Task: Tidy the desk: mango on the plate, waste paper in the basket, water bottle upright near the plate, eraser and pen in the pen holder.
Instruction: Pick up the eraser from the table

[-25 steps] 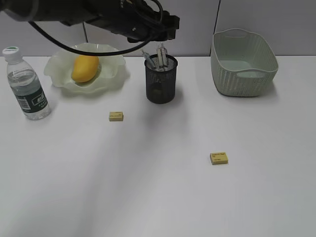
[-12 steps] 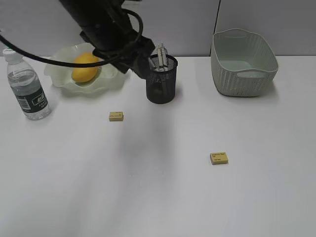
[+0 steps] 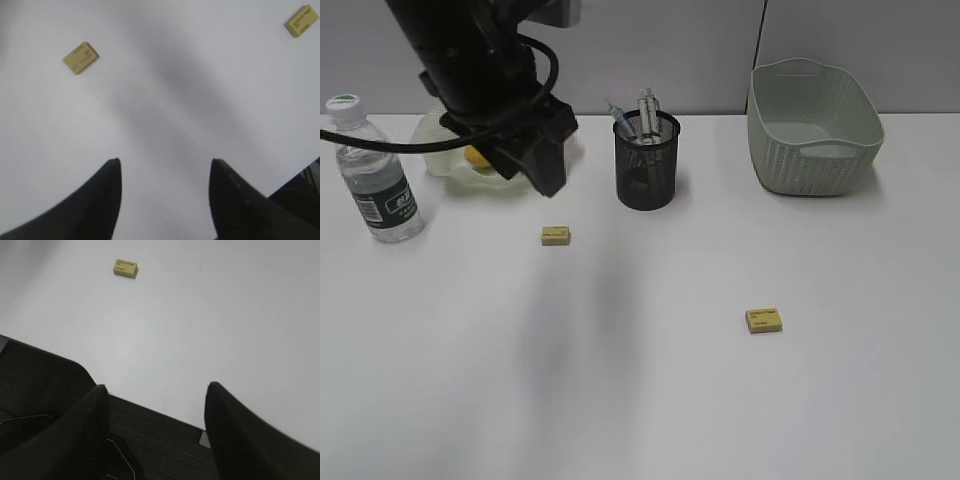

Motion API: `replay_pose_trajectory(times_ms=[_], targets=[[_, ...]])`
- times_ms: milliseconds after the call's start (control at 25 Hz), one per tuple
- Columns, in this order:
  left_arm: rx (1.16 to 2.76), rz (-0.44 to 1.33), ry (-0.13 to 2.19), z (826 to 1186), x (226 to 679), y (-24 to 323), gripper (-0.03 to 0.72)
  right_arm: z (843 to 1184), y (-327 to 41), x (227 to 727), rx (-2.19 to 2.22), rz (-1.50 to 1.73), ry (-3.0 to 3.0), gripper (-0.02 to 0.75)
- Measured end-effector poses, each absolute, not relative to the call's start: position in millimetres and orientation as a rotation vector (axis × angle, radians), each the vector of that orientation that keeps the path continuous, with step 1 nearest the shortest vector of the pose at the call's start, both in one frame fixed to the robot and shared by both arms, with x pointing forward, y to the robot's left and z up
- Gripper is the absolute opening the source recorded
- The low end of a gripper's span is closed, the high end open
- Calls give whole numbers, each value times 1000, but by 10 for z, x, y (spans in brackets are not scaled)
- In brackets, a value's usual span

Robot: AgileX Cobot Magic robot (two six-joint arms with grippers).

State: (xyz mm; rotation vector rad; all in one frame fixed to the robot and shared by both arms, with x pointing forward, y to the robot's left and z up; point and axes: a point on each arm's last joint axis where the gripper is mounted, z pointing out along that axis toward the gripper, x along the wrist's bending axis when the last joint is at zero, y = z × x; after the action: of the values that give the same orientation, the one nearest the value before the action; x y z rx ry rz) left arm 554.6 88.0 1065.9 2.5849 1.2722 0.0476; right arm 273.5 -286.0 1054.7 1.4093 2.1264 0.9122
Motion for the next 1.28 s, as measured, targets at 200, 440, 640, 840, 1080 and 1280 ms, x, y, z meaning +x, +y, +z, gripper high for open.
replay_pose_trajectory(times_ms=[200, 440, 640, 840, 1080, 1280], targets=[[2628, 29, 1293, 10623, 5283, 1062, 428, 10547, -2860, 2735, 1409, 912, 2126, 477], [2659, 13, 1316, 10483, 4779, 1397, 426, 10547, -2860, 2735, 1409, 912, 2126, 477], [2621, 97, 1285, 10538, 4356, 1694, 426, 10553, -2857, 2740, 1405, 922, 2120, 477], [2528, 176, 1251, 10679, 3938, 1964, 425, 10568, -2850, 2752, 1395, 943, 2106, 477], [2336, 311, 1181, 10806, 3383, 2320, 425, 10573, -2850, 2757, 1389, 949, 2098, 477], [2234, 384, 1125, 10737, 3029, 2547, 425, 10571, -2851, 2756, 1390, 945, 2100, 477]])
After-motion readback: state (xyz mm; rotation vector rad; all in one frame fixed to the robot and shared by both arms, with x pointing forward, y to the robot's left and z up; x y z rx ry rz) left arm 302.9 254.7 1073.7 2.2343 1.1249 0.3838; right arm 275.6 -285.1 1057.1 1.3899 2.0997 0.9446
